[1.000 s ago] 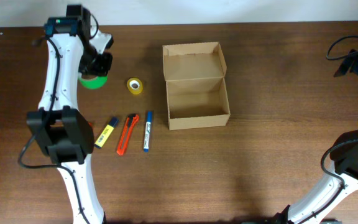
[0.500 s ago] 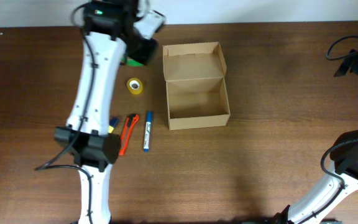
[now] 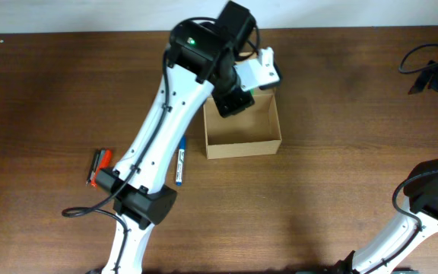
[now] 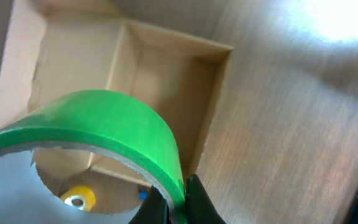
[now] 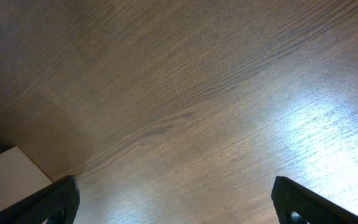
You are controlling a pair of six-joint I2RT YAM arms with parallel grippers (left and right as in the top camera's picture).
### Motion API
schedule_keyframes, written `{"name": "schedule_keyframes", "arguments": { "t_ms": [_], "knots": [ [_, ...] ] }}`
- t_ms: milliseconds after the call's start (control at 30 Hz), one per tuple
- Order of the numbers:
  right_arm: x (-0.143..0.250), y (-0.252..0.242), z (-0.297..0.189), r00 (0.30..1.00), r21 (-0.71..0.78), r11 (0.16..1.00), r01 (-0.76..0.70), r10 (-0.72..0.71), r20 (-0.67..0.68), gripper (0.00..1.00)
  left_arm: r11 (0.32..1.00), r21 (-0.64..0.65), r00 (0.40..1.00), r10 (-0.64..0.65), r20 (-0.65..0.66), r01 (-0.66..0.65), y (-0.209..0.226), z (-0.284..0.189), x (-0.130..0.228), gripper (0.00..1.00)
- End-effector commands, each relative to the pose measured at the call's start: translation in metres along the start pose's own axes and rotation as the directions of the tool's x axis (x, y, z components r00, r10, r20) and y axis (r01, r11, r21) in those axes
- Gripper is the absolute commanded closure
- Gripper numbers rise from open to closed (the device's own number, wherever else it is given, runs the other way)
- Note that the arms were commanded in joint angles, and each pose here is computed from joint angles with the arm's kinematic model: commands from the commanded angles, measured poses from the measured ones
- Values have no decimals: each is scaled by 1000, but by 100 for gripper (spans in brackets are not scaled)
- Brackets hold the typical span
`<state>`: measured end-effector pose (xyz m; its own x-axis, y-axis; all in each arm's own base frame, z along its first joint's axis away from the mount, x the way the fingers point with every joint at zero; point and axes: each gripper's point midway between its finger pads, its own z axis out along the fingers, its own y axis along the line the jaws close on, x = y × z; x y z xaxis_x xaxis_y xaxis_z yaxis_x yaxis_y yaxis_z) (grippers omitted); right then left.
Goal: Pack container
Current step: 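Lift the green tape roll and carry it over the box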
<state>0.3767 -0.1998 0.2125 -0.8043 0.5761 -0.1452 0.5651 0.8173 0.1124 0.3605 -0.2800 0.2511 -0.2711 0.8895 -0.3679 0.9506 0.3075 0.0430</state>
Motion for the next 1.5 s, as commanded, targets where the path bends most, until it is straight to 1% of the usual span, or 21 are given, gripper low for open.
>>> {"name": "schedule_keyframes", "arguments": {
  "t_ms": [0,133,267,667,733,833,1033,1300,1467],
  "knots": [
    [2,5,-12,1000,-16,1000,15,-14,28,1,995,7,994,95,52,-96,-15,-15,-11,98],
    [2,5,-12,1000,-16,1000,15,-14,28,1,991,60,991,118,63,-122,-25,-8,-13,98],
    [2,5,-12,1000,-16,1000,15,-14,28,0,987,86,990,130,46,-133,-25,5,-10,99],
    [2,5,-12,1000,-16,1000,15,-15,28,1,981,170,993,105,-48,-96,-16,79,2,98],
    [2,5,-12,1000,-16,1000,15,-14,28,1,986,146,994,87,-61,-78,-9,89,2,99],
    [2,5,-12,1000,-16,1000,15,-14,28,0,997,67,995,37,-93,-30,10,103,2,99],
    [2,5,-12,1000,-16,1000,15,-15,28,1,999,25,997,27,-72,-25,22,115,-5,98],
    [2,5,-12,1000,-16,1000,15,-14,28,1,997,73,989,-3,-151,14,18,148,12,98],
    [2,5,-12,1000,-16,1000,15,-14,28,1,997,75,987,9,-161,3,13,153,10,98]
  ]
}}
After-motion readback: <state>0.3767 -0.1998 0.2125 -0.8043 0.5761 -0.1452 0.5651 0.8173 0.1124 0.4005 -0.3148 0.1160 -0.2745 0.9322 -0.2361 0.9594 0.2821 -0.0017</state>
